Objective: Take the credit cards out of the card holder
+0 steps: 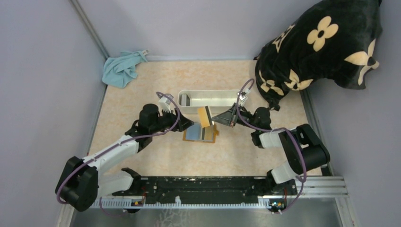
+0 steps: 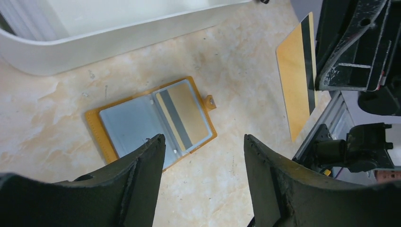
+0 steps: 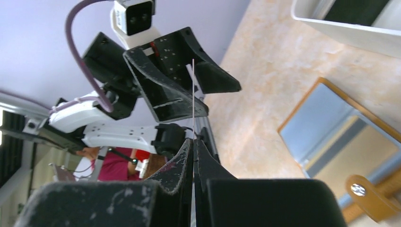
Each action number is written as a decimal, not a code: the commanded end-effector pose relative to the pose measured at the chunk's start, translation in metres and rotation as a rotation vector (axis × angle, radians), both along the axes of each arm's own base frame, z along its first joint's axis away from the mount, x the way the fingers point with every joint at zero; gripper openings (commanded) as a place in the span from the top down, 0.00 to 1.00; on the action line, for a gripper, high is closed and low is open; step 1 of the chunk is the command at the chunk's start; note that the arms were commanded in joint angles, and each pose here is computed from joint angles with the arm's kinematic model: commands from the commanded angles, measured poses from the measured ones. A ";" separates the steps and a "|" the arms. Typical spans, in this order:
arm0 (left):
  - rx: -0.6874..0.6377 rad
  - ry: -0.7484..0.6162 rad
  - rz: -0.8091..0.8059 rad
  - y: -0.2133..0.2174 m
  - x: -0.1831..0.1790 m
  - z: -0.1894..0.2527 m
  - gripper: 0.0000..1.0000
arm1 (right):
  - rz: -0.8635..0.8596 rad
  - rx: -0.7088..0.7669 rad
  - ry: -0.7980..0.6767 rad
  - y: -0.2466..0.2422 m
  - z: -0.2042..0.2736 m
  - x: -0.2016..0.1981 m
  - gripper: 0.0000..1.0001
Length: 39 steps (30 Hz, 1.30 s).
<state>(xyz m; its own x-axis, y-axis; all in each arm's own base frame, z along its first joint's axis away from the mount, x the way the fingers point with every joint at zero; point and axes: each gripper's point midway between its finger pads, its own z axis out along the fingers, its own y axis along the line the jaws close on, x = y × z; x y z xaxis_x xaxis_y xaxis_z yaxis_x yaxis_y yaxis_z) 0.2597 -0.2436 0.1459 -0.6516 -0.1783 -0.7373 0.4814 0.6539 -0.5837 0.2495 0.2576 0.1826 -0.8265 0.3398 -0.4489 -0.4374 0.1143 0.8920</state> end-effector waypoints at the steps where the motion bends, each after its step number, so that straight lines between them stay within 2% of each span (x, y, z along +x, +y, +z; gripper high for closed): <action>1: -0.098 -0.094 -0.089 -0.014 -0.005 0.026 0.32 | 0.073 0.120 -0.116 0.012 0.037 -0.018 1.00; 12: -0.181 -0.171 -0.137 -0.020 -0.012 0.054 0.35 | 0.086 0.155 -0.117 0.021 0.042 -0.020 1.00; 19: -0.208 -0.200 -0.149 -0.018 -0.019 0.061 0.24 | 0.059 0.166 -0.102 0.018 0.041 -0.011 1.00; 34: -0.250 -0.201 -0.197 -0.026 -0.022 0.068 0.25 | 0.048 0.196 -0.093 0.010 0.041 -0.006 1.00; 39: -0.276 -0.192 -0.211 -0.031 -0.021 0.069 0.32 | 0.043 0.196 -0.091 0.010 0.039 -0.007 1.00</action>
